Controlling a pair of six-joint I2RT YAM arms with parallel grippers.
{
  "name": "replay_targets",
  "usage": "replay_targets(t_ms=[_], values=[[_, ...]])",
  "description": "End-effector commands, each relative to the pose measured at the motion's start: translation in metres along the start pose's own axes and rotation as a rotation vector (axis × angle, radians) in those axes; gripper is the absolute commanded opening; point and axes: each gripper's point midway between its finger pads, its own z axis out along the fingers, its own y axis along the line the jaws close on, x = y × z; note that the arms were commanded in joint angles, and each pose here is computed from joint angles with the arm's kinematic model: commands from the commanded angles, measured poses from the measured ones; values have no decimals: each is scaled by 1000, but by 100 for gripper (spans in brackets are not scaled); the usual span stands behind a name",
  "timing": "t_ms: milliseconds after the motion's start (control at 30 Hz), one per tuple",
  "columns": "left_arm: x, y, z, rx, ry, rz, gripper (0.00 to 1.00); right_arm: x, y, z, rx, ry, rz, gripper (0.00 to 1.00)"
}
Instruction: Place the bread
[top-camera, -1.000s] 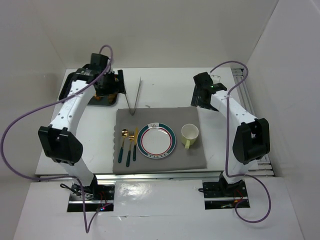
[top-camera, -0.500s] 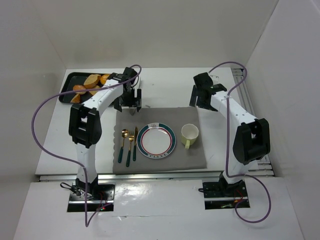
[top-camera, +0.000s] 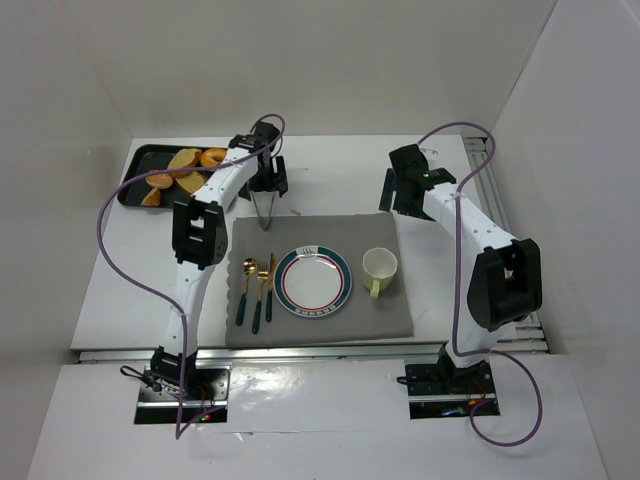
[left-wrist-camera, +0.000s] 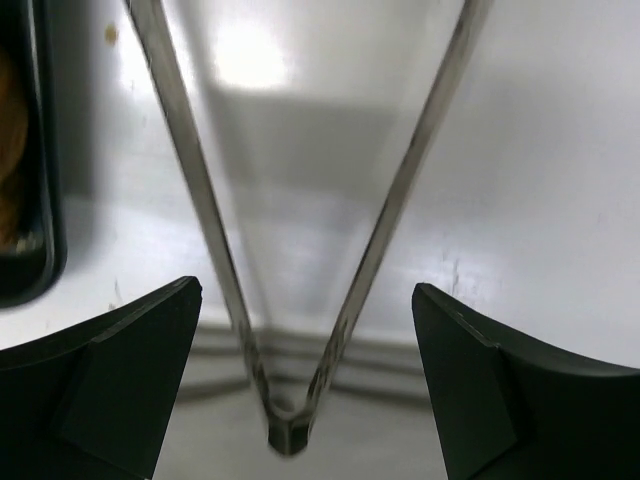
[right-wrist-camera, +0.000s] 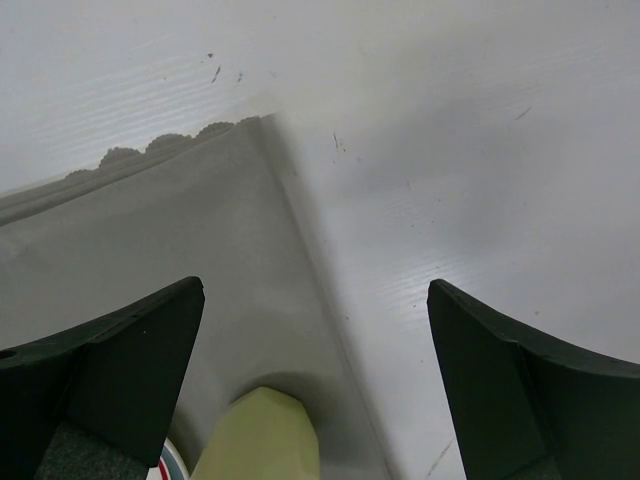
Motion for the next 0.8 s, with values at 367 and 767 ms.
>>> replay_targets(t_ms=[367,767], values=[[-26,12,40,0,-36,-14,100,-11,-2,-7,-28,-39,29,100],[-68,-19,-30,140,-207,77,28,-17,0,-10,-35,-53,35,100]])
